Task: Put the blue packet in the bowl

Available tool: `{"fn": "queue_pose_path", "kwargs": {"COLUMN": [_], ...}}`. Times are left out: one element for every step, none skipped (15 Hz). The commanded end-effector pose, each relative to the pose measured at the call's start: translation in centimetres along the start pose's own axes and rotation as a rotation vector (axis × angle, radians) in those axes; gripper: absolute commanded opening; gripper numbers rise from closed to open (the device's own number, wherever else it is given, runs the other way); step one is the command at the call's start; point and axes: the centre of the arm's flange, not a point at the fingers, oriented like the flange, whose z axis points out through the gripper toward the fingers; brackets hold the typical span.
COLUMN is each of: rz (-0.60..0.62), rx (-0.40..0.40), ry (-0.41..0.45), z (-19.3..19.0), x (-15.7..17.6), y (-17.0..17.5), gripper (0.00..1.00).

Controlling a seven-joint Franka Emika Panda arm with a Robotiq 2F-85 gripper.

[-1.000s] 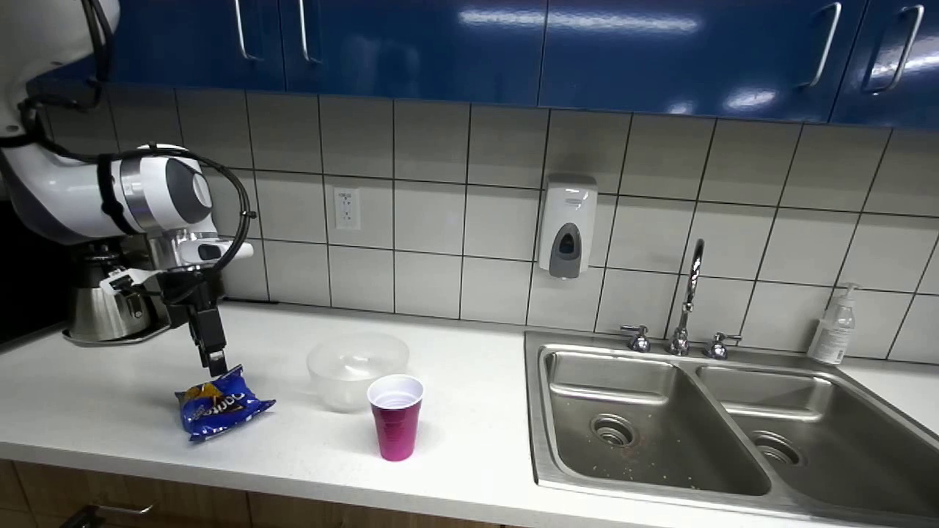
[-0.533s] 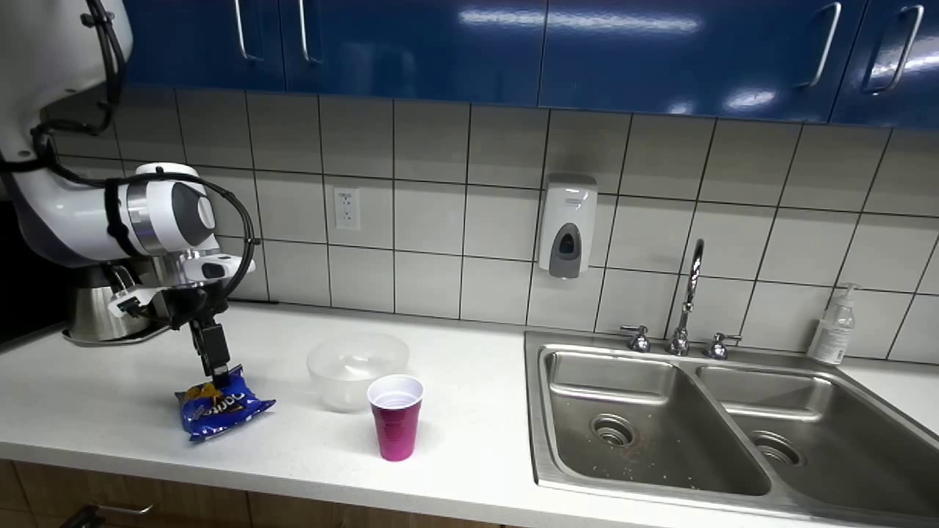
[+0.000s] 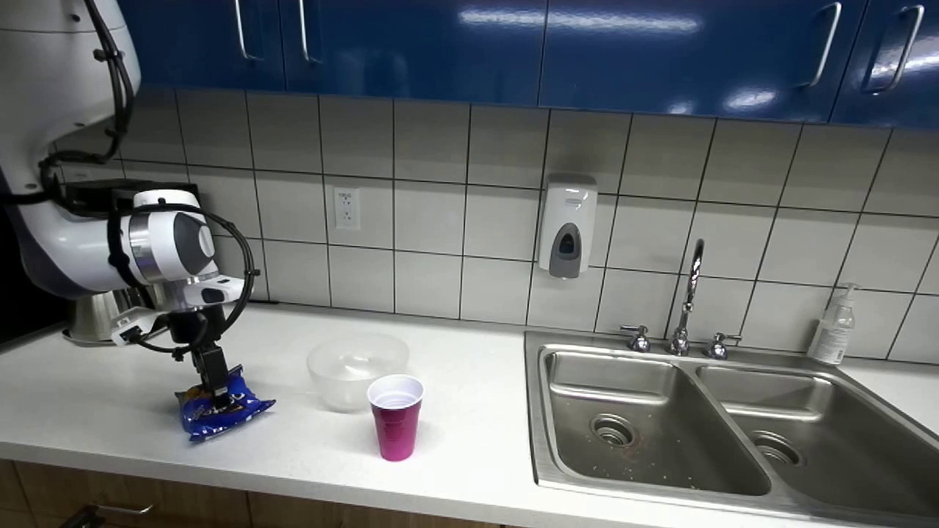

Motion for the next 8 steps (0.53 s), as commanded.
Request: {"fn": "queue_pose_path", "kwargs": {"rz": [0.003, -0.007, -0.008, -0.009, -0.009, -0.008, -0.008, -0.008], "rx": [0.018, 0.007, 0.007, 0.005, 0.005, 0.004, 0.004, 0.004], "ry": [0.037, 0.007, 0.009, 0.008, 0.007, 0.007, 0.007, 0.007], "z": [0.15, 0.49, 0.57, 0.64, 0.68, 0.71, 0.73, 0.73], "x": [-0.06, -0.23, -0.29, -0.33, -0.33, -0.33, -0.33, -0.33], "y": [-0.59, -0.3, -0.35, -0.35, -0.34, -0.33, -0.32, -0.32], "gripper": [1.0, 1.0, 1.0, 1.0, 1.0, 1.0, 1.0, 1.0]}}
